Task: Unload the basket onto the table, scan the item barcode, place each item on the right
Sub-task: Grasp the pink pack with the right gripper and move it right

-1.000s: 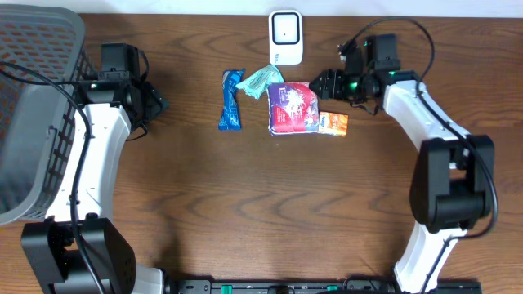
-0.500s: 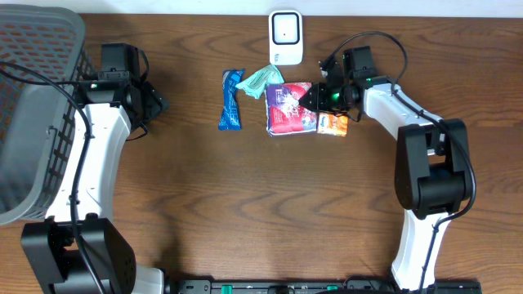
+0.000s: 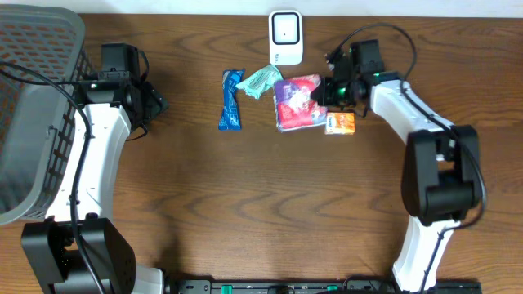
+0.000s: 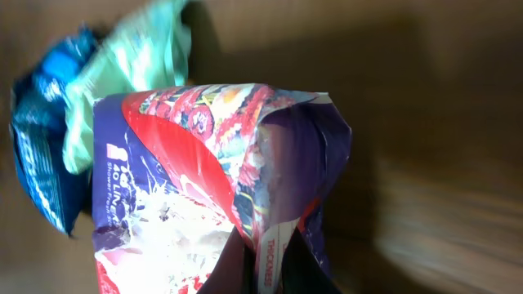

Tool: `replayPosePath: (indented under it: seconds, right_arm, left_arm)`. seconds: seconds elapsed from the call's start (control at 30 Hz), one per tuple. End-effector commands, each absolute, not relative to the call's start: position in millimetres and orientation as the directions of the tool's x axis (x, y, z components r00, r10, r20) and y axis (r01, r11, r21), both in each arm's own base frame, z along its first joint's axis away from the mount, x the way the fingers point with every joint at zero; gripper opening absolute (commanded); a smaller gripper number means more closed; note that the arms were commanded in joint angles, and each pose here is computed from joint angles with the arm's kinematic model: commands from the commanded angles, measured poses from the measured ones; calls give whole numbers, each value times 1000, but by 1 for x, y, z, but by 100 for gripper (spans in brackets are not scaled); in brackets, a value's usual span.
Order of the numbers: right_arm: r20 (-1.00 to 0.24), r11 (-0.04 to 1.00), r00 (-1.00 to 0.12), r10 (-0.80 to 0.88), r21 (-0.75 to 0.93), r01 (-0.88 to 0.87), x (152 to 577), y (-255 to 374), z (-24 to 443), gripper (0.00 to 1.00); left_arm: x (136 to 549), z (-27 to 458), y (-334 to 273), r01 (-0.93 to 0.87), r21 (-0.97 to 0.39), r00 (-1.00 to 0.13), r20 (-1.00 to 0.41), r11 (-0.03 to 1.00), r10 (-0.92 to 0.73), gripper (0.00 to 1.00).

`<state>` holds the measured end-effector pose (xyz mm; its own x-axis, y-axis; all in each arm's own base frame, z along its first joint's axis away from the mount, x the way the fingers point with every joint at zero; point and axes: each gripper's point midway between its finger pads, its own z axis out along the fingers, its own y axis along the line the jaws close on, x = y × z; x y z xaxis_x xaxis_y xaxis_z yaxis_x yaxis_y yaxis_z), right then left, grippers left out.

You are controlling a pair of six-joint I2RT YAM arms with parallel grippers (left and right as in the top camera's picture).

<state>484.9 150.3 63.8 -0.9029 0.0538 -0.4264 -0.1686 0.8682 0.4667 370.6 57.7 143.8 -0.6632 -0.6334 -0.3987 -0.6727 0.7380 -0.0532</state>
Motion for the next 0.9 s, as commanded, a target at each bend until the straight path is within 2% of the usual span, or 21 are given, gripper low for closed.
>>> replayPosePath:
  seconds: [0.0,0.1,0.2,0.27,0.43,0.53,0.87]
  right_arm:
    - [-623,940,-781,47,293,-177,510,119,140,1]
    - [-682,988,-729,60,143,-52,513,83,164,1]
    - [-732,983,-679,60,-73,166,510,28,186,1]
    - [-754,923,-655,45,-220,316,503,-9,197,1]
    - [-739,631,-673,-30,-536,560,475,-86,221,1]
    - [-696,541,-717,-31,-615,574,468,-111,214,1]
    - [-521,512,-853,-41,-744,430,473,-129,141,2]
  left_arm:
    - [370,143,61,-686,-45,-654,-400,727,-642,98]
    - [370,143,61,-686,-45,-654,-400,727,-642,98]
    - [370,143,61,-686,-45,-654,-400,727,-642,98]
    - [370,143,61,-686,-45,-654,-400,727,-642,98]
    - [370,143,61,-686,-45,-654,-400,727,-642,98]
    - [370,143,61,-686,-45,-654,-400,727,-642,98]
    - [370,143,61,-686,-45,-654,-400,727,-642,98]
